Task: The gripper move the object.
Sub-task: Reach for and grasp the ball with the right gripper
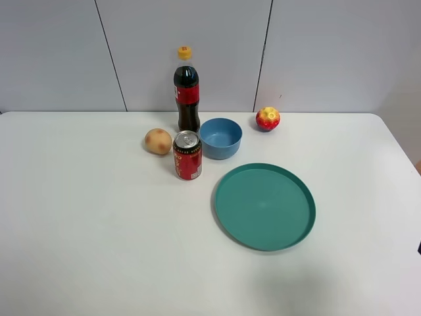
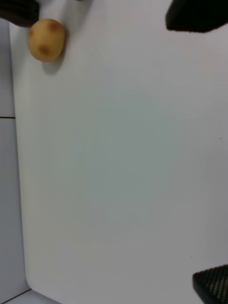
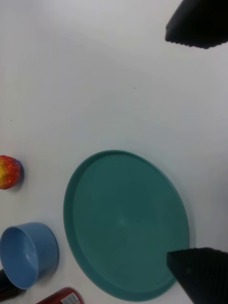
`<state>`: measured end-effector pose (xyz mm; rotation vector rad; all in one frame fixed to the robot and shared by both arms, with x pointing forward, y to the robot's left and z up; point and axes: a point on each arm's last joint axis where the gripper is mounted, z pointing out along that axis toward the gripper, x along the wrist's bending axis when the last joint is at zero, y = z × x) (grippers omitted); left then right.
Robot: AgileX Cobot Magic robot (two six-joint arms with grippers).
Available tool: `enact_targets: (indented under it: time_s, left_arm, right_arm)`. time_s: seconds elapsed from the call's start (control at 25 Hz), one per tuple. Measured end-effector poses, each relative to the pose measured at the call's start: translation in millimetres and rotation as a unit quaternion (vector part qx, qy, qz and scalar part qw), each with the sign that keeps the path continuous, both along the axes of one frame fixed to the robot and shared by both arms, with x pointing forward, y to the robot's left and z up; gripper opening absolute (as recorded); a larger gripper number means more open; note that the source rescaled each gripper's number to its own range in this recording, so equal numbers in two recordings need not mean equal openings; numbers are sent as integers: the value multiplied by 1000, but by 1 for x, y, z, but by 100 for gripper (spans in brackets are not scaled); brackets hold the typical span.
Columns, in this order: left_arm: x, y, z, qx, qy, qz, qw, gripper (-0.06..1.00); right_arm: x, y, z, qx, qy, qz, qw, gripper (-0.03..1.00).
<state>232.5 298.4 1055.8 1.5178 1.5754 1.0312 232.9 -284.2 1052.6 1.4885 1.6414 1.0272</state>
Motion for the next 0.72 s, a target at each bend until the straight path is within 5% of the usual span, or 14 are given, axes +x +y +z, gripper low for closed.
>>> enact_targets:
  time_s: [0.04,0.72]
  left_arm:
    - [0,0,0,0,0,0,1000,100]
    - [0,0,0,0,0,0,1000,100]
  right_arm:
    - [0,0,0,0,0,0,1000,78]
    - [0,0,0,0,0,0,1000,75]
